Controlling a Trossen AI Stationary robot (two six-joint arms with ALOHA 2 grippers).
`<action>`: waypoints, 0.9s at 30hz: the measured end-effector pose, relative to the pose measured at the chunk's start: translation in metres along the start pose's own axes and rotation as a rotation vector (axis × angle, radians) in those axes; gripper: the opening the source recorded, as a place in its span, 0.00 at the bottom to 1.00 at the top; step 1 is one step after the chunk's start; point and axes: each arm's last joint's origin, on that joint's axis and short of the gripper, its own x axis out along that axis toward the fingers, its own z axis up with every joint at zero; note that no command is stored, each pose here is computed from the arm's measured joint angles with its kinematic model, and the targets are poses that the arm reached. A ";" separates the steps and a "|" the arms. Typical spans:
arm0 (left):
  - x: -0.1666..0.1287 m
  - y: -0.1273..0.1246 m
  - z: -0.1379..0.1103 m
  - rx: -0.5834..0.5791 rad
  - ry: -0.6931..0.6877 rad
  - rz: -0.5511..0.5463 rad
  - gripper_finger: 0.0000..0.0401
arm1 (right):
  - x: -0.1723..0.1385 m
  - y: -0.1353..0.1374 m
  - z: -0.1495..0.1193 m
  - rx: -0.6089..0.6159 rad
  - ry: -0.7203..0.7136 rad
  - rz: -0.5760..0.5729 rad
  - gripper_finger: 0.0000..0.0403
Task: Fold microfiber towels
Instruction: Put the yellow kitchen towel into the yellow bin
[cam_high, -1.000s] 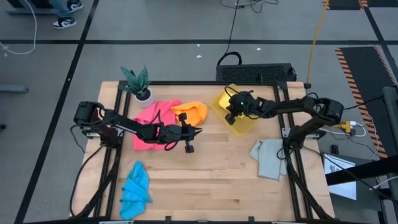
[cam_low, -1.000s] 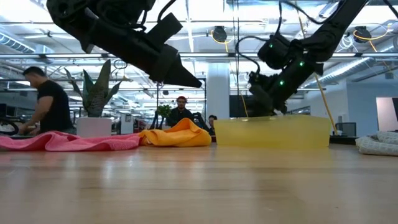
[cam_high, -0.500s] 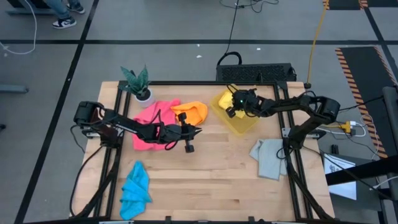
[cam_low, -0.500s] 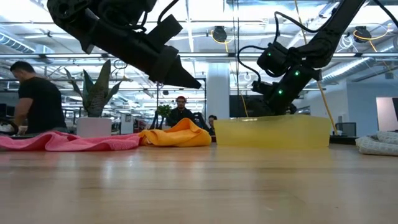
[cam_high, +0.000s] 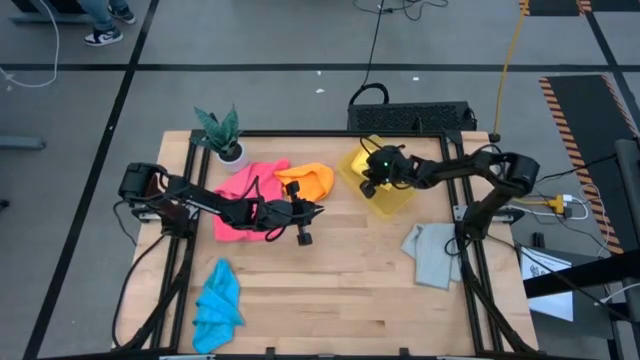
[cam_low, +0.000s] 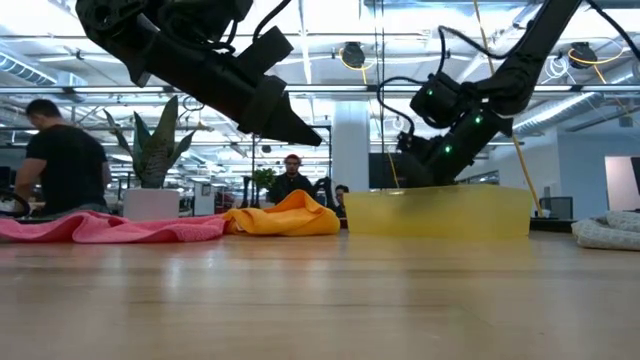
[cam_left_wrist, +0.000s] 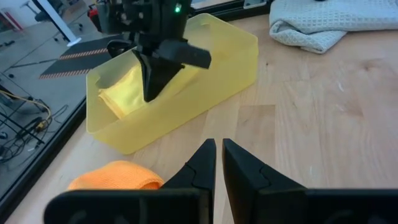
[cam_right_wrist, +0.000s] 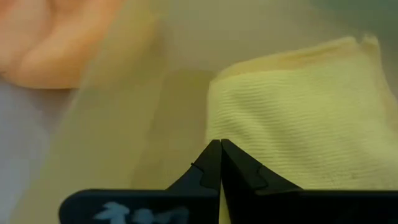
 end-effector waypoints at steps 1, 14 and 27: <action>0.000 0.000 0.000 0.000 0.000 0.000 0.08 | 0.001 -0.002 -0.001 0.011 -0.002 -0.030 0.00; 0.000 0.000 -0.002 0.007 0.021 -0.004 0.08 | -0.010 -0.001 0.010 0.023 -0.114 -0.245 0.00; -0.001 -0.002 -0.002 -0.012 0.025 -0.009 0.08 | -0.024 0.009 -0.009 0.018 0.126 -0.100 0.00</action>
